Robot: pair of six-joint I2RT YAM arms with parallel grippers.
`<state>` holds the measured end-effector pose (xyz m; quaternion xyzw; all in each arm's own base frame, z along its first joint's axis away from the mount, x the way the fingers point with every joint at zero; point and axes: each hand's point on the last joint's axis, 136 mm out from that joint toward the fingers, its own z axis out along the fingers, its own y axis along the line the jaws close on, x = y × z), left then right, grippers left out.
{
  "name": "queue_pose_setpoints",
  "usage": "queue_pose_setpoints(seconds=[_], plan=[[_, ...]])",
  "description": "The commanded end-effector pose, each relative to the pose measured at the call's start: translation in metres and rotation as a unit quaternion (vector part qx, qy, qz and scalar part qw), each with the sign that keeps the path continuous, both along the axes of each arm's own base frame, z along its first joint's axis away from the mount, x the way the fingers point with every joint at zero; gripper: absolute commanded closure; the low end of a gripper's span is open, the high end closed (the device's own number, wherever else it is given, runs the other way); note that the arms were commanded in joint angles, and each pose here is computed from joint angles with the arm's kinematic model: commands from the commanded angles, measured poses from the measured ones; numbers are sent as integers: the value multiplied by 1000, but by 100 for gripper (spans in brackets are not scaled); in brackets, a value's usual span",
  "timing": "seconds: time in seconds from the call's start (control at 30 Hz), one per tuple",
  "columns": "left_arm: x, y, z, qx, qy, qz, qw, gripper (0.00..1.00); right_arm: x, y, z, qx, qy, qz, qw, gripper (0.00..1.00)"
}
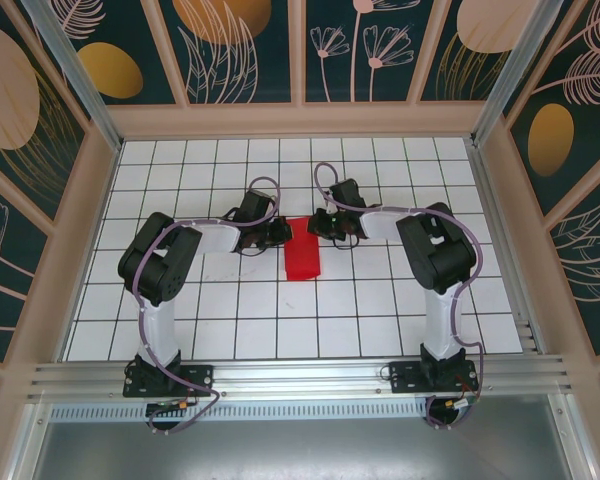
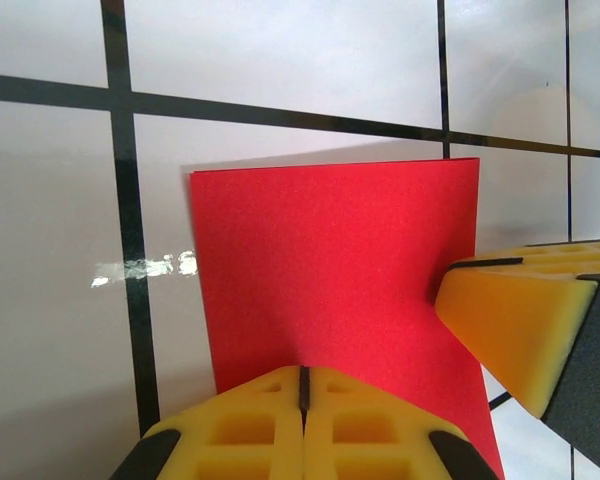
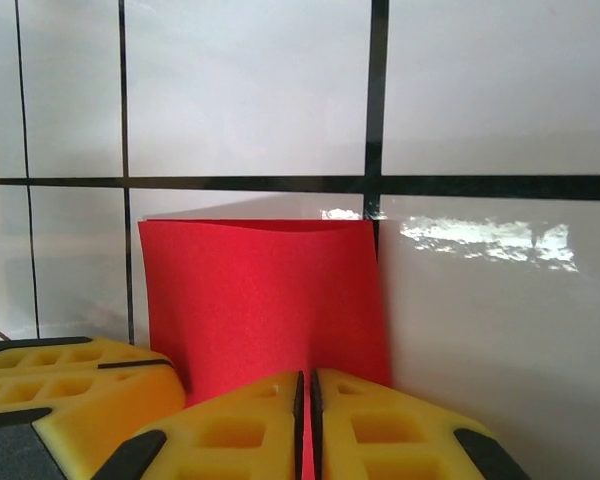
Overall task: Fold a paper plane with a square sheet of paper (pick it up from the middle)
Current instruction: Fold the square sheet of paper in half at the center of the table, then move the square sheet of paper to the center of the table.
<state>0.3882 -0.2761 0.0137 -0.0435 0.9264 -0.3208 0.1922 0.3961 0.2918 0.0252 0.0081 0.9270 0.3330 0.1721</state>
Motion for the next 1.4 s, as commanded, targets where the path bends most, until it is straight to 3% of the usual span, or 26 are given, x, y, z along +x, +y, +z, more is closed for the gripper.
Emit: queue_pose_setpoints(seconds=[0.0,0.43,0.67,0.83,1.03,1.37], plan=[[-26,46,-53,108,70,32,991,94,18,6,25,19,-28,3,999,85],[-27,47,-55,109,70,32,991,94,26,-9,-16,-26,4,-24,999,86],[-25,49,-59,120,68,30,990,94,36,0,39,-4,-50,-7,999,85],[-23,47,-57,116,66,32,991,94,7,0,60,20,-50,6,999,84],[-25,45,-53,100,60,37,992,94,-39,2,39,11,-18,31,999,85],[-22,39,-33,57,37,49,997,94,-70,-3,-12,-16,45,47,998,87]])
